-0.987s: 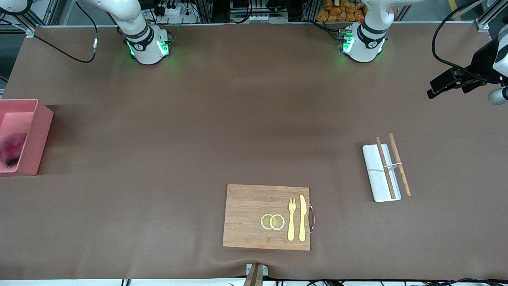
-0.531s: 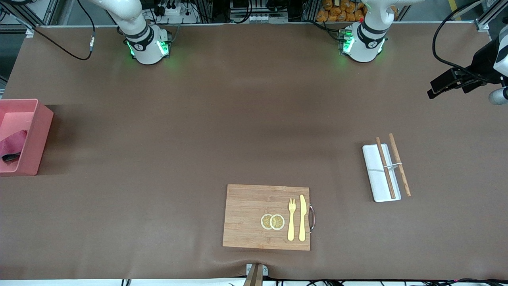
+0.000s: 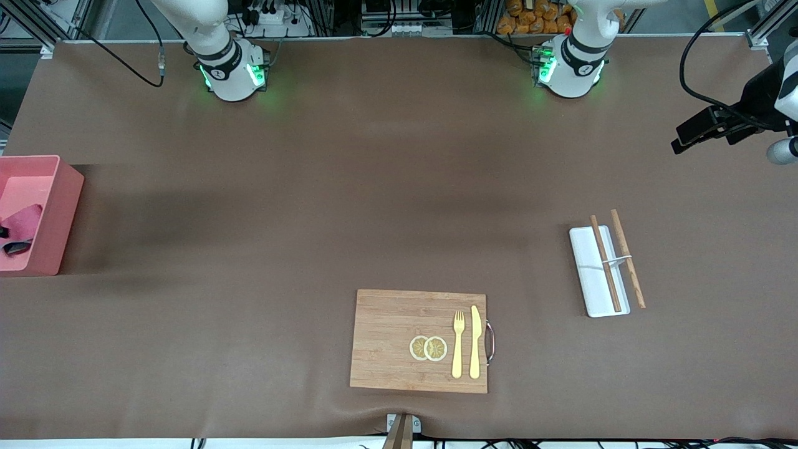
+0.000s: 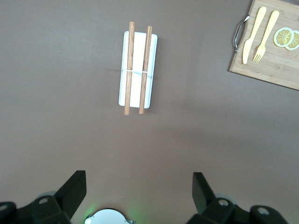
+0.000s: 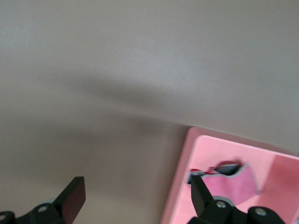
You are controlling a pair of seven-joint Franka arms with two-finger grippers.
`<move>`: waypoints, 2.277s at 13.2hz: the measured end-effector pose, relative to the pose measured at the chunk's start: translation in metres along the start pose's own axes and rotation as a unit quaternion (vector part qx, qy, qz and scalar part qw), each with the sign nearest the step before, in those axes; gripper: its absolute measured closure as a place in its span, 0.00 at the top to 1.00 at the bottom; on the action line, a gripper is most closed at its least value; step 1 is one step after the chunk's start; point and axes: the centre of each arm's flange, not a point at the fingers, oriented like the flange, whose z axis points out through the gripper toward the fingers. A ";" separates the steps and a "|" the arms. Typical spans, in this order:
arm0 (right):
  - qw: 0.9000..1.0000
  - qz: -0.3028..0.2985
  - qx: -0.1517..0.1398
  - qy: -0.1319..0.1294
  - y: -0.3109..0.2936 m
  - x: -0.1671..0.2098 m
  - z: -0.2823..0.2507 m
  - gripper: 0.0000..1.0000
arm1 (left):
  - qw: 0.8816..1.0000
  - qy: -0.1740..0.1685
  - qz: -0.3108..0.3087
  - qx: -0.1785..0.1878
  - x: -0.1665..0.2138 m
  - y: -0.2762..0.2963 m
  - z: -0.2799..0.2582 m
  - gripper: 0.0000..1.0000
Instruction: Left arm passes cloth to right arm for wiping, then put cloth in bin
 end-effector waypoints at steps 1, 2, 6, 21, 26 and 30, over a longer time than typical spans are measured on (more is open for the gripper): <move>1.000 0.020 0.005 -0.011 -0.021 0.012 0.004 1.00 | 1.000 0.000 -0.001 0.000 0.000 -0.001 0.000 1.00; 0.999 0.046 0.010 -0.024 -0.045 0.024 0.006 1.00 | 1.000 -0.001 -0.002 0.000 0.001 -0.002 0.001 1.00; 0.989 0.135 0.013 -0.057 -0.145 0.064 0.000 1.00 | 1.000 0.001 -0.003 -0.001 0.002 -0.003 0.002 1.00; 0.968 0.241 0.043 0.050 -0.302 -0.021 -0.141 1.00 | 0.998 0.050 0.021 0.032 -0.015 -0.002 0.006 1.00; 0.980 0.168 0.031 0.101 -0.283 -0.016 -0.184 1.00 | 0.997 0.051 0.040 0.033 -0.018 -0.002 0.004 1.00; 0.982 0.155 0.017 0.103 -0.277 -0.010 -0.186 1.00 | 0.997 0.051 0.043 0.033 -0.017 -0.003 0.004 1.00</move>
